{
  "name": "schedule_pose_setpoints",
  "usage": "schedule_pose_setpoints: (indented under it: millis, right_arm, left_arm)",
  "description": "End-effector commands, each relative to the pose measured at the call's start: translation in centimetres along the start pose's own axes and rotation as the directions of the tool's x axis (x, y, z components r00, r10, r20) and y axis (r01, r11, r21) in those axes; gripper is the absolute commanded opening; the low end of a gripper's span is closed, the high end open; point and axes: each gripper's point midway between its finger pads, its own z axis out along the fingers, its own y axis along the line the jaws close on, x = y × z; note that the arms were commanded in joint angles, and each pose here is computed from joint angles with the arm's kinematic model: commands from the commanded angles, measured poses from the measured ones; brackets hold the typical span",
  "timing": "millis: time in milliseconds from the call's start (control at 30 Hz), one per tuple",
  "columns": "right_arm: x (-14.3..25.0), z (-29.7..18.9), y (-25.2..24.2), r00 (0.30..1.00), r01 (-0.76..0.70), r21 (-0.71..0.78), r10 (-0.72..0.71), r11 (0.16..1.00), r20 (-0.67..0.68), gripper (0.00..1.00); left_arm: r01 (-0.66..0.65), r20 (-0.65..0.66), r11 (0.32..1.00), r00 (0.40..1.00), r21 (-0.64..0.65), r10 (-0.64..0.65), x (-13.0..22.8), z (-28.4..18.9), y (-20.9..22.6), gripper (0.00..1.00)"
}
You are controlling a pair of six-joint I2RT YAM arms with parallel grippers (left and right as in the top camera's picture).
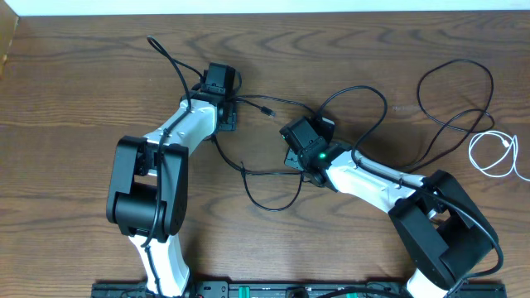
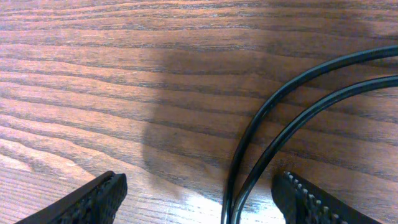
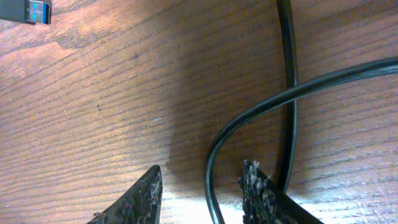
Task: Untangle cables
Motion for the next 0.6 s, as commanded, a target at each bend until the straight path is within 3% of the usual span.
schedule_pose_setpoints:
  millis: [0,300,567]
  right_arm:
    - [0.2,0.3,-0.5,1.0,-0.005,0.023,0.005,1.0,0.01,0.38]
    - [1.0,1.8,-1.6,0.999,-0.052,0.065,0.053,0.996,-0.011,0.4]
    - [0.9,1.8,-1.4,0.999,-0.053,0.058,0.053,0.997,-0.007,0.35]
  left_arm:
    - [0.012,-0.001,1.0,1.0,-0.003,-0.012,0.2,-0.1,0.2,0.81]
    - [0.012,-0.001,1.0,1.0,-0.003,-0.012,0.2,-0.1,0.2,0.81]
    - [0.013,-0.001,1.0,1.0,-0.003,-0.013,0.1,-0.1,0.2,0.81]
